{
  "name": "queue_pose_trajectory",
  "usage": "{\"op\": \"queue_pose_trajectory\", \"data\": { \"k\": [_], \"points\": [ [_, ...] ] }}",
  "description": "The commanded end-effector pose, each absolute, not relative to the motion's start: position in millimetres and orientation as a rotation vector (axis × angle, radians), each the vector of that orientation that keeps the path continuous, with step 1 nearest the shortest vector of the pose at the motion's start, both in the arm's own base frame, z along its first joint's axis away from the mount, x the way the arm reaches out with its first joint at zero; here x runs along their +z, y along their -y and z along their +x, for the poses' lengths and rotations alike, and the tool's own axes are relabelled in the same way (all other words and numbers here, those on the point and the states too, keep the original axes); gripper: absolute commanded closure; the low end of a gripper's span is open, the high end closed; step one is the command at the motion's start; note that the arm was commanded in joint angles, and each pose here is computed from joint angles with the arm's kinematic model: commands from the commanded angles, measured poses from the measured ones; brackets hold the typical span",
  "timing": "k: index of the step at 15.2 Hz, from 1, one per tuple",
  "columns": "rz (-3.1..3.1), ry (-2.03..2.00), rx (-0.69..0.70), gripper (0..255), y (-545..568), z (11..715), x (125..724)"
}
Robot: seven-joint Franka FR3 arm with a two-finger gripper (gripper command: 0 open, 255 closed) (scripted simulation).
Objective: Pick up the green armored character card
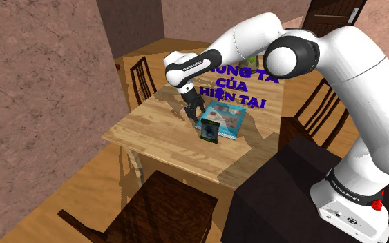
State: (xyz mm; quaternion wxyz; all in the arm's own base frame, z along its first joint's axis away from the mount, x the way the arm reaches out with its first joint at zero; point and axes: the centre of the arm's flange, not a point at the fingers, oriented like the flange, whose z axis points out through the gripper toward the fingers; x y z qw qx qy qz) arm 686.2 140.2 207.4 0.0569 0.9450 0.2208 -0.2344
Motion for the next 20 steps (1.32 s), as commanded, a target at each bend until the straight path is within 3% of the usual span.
{"op": "queue_pose_trajectory", "data": {
  "k": [1,2,3,12,20],
  "points": [
    [2.866,-0.669,-0.710,0,-141,686,201],
    [2.866,-0.669,-0.710,0,-141,686,201],
    [2.866,-0.669,-0.710,255,-142,686,201],
    [2.866,-0.669,-0.710,255,-141,686,201],
    [2.866,-0.669,-0.710,255,-141,686,243]
  ]
}}
